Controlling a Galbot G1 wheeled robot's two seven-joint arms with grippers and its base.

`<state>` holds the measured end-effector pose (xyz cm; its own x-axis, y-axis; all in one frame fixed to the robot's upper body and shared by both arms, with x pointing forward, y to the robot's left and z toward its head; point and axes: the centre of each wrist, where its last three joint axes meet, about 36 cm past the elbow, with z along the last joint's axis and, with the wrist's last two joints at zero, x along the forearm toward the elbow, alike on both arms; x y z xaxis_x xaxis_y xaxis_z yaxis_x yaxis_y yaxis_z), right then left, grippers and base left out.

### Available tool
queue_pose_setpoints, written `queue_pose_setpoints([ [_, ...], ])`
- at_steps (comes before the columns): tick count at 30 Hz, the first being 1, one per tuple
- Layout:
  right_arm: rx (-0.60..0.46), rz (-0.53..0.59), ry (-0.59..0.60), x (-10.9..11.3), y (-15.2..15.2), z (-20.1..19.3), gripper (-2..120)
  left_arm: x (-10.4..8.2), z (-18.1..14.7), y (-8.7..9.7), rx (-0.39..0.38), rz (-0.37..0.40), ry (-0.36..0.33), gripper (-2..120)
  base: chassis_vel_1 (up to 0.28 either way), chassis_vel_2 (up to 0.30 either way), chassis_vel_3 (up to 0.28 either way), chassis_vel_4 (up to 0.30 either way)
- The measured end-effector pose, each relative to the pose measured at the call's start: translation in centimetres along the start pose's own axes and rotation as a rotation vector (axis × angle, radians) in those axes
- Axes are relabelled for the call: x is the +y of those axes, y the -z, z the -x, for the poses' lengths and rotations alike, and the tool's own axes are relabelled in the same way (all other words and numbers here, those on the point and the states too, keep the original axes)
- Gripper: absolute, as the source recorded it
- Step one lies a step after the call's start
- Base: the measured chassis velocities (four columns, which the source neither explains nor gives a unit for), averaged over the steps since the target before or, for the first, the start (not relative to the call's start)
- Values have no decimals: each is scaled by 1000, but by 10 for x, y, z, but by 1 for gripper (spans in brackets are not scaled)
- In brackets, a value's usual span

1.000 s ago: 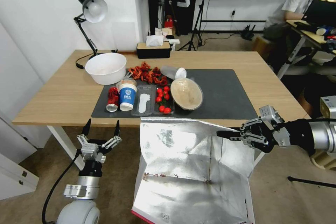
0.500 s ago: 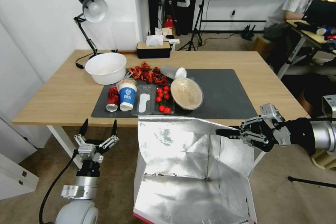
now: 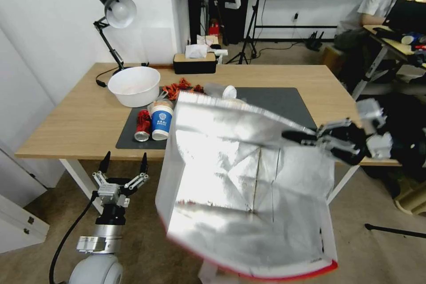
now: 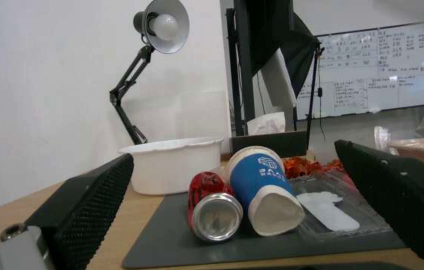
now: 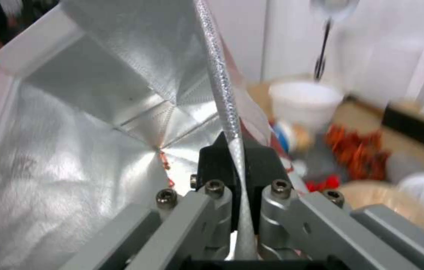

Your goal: Pick up the food delivery bag from the floor and place it on the table.

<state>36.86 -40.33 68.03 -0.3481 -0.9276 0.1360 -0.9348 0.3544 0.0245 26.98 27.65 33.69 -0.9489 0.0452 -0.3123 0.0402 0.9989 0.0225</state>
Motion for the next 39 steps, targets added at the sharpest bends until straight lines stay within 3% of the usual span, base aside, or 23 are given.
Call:
queue_pose_setpoints([
  [3, -90, -2, -12, -10, 2, -14, 0, 0, 0, -1, -1, 0, -2, 100, 0, 0, 0, 0],
  [11, -204, -9, -103, -24, 22, -47, 0, 0, 2, -3, -1, 1, -7, 100, 0, 0, 0, 0],
  [23, -260, -40, -232, -35, 36, -94, 0, -2, 4, -6, 0, -1, -14, 100, 0, 0, 0, 0],
  [39, -145, -44, -413, -44, -1, -152, 0, 0, 8, -10, 1, 6, -24, 100, 0, 0, 0, 0],
])
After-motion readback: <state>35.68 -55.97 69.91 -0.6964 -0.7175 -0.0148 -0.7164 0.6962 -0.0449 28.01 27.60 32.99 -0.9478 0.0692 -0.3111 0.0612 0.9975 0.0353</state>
